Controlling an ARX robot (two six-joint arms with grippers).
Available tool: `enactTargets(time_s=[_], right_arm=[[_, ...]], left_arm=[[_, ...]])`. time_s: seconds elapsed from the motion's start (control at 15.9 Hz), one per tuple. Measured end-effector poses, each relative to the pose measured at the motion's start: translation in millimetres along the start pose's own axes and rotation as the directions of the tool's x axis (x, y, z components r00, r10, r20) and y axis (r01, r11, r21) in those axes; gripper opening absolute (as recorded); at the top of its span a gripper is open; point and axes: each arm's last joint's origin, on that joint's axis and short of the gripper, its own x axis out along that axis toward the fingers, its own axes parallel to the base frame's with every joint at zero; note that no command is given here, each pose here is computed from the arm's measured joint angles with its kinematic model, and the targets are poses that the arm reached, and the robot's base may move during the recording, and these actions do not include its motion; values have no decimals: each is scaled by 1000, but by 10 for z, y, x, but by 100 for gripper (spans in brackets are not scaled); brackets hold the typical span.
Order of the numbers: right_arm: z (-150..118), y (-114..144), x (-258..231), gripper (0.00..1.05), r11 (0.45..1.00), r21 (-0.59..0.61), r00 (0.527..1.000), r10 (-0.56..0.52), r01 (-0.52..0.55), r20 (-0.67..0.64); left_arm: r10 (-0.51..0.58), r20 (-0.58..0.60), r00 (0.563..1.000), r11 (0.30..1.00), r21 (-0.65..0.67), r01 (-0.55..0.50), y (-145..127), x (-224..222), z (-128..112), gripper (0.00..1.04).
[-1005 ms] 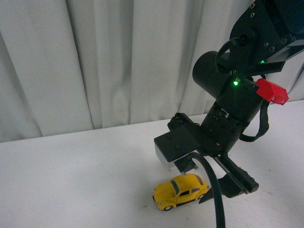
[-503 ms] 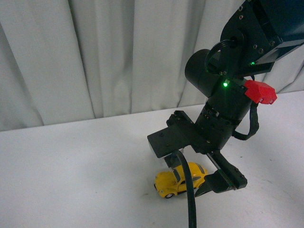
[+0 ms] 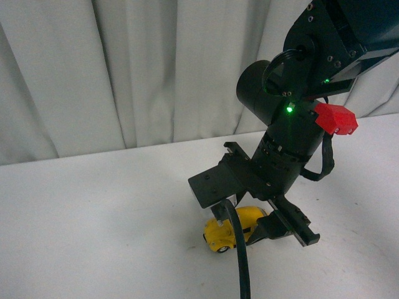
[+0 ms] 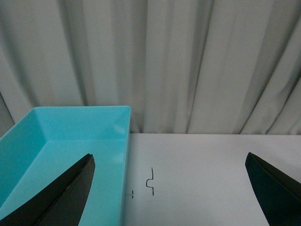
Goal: Wind up and store yellow beetle toy
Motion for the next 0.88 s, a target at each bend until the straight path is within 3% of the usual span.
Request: enactTargets(time_s=[0.13, 0.19, 0.44, 0.88], right_arm=[[-4, 13, 10, 45, 1000, 11, 1000, 4, -4, -2], [-4, 12, 8, 42, 1000, 25, 1000, 3, -3, -1], [1, 6, 9, 41, 994, 112, 1000, -4, 2, 17], [-32, 27, 39, 41, 994, 106, 999, -22, 18, 30]], left_arm=[[0, 0, 1000, 1000, 0, 0, 0, 0, 0, 98], [0, 0, 1000, 1000, 0, 0, 0, 0, 0, 98], [0, 0, 1000, 1000, 0, 0, 0, 0, 0, 98], [0, 0, 1000, 1000, 0, 0, 0, 0, 0, 98]])
